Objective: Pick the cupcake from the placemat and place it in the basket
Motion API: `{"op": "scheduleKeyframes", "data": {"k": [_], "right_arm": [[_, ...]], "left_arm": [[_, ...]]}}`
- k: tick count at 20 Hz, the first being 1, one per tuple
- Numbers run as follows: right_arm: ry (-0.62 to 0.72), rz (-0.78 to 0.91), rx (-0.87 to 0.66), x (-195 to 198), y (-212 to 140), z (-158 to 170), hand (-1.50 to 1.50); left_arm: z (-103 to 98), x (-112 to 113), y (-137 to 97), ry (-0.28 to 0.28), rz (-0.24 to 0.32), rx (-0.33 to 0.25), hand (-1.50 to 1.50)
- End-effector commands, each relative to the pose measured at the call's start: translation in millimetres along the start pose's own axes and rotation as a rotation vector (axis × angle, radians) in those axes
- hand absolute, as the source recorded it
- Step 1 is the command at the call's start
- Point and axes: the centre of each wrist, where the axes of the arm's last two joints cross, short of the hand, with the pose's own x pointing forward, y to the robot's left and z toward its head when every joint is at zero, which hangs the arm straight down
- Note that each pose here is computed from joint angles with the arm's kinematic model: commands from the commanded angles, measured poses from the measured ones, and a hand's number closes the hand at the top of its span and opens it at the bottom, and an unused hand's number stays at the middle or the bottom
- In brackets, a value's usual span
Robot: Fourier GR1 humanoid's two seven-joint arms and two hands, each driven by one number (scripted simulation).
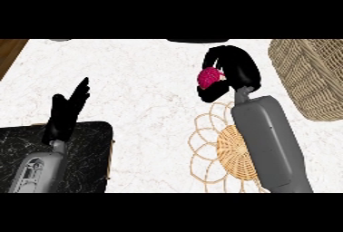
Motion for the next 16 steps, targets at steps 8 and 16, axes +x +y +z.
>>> {"op": "scheduleKeyframes", "data": {"k": [8, 16], "right_arm": [[-0.034, -0.222, -0.269, 73, -145, 17, 1.50], [0.036, -0.246, -0.359, 76, -226, 4, 1.50]], "left_arm": [[3, 5, 7, -0.004, -0.001, 0.021, 0.00], [1, 12, 12, 0.008, -0.004, 0.025, 0.00]]}}
